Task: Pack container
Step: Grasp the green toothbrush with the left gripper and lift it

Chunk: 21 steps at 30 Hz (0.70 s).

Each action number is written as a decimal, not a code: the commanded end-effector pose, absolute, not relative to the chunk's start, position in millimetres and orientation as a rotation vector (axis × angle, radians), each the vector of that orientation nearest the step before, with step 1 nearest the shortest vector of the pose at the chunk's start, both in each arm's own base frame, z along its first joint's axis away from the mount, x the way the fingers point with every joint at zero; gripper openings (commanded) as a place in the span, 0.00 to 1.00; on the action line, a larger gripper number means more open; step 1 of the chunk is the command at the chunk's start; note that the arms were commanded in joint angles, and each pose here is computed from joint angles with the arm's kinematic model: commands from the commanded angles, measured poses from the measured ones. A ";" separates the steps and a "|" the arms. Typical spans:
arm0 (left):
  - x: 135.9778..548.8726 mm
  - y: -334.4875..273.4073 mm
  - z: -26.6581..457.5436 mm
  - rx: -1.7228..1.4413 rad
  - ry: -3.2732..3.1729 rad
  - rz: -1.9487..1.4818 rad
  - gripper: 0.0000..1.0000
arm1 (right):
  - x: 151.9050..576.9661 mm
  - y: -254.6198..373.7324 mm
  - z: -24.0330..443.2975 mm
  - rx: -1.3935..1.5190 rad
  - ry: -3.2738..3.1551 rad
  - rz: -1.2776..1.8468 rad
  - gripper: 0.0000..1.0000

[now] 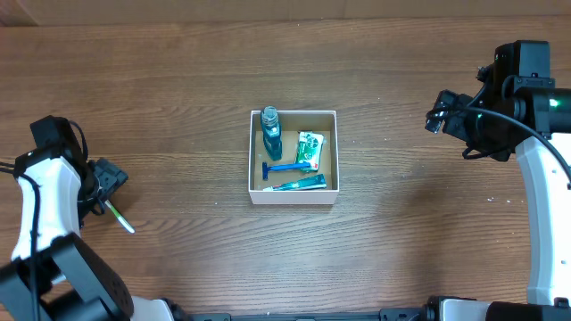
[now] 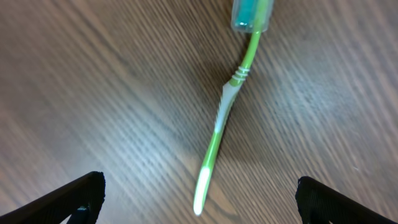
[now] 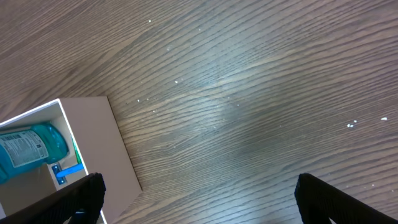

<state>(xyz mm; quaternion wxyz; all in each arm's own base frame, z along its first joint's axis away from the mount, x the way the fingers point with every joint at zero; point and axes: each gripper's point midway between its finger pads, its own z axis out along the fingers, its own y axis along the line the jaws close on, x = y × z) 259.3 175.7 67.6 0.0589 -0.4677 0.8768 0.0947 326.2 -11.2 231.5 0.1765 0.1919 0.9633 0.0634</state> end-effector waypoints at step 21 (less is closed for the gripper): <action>261.0 152.9 -53.4 -1.158 3.068 0.019 0.70 | 326.7 -13.5 233.1 0.535 2.718 0.166 1.00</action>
